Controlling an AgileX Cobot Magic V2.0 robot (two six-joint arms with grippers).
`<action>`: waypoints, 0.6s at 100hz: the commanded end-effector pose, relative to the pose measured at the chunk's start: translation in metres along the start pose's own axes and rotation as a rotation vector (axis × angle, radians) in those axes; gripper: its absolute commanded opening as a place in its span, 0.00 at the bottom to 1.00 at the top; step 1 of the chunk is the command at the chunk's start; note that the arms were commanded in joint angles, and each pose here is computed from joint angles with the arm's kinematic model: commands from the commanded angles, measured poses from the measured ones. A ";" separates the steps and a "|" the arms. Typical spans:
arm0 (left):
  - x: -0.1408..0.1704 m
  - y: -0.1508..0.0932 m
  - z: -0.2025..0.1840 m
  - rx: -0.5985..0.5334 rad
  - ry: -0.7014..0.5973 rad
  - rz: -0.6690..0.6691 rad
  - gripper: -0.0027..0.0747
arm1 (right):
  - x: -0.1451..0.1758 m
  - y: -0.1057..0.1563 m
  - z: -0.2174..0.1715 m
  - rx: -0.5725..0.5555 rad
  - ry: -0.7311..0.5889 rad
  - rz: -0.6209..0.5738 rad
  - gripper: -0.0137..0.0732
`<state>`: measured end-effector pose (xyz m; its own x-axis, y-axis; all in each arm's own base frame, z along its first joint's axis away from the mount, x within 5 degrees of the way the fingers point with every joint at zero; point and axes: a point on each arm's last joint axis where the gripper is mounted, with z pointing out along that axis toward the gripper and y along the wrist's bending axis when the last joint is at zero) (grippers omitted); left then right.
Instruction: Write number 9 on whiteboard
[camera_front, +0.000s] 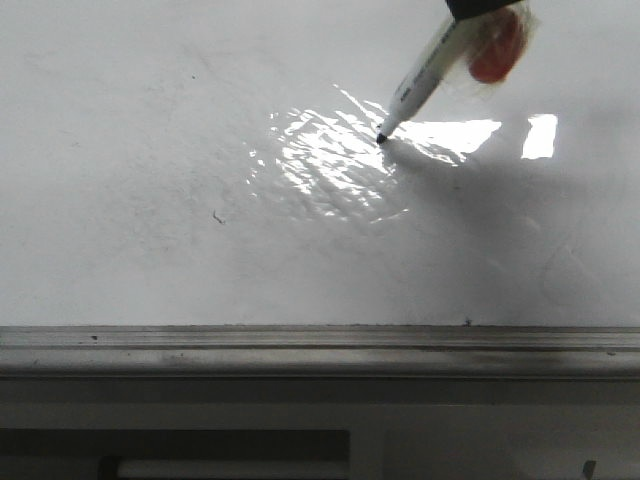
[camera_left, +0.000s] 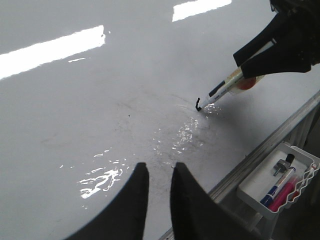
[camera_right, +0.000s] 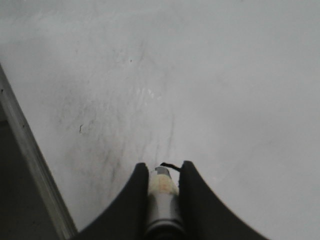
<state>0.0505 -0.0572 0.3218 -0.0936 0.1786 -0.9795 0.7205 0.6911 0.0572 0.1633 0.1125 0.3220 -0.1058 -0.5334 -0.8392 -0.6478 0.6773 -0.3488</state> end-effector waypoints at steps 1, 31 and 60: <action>-0.013 0.003 -0.002 -0.033 -0.084 -0.034 0.16 | 0.002 -0.002 -0.003 -0.009 0.067 -0.023 0.11; -0.013 0.003 -0.002 -0.033 -0.084 -0.034 0.16 | -0.012 -0.025 -0.011 0.101 0.026 -0.033 0.11; -0.014 0.003 -0.002 -0.034 -0.084 -0.035 0.16 | -0.016 -0.030 -0.007 0.090 0.070 0.001 0.11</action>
<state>0.0505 -0.0572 0.3218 -0.0936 0.1786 -0.9795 0.7205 0.6911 0.0572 0.1721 0.1007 0.3433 -0.1957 -0.5212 -0.8307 -0.6035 0.7317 -0.3169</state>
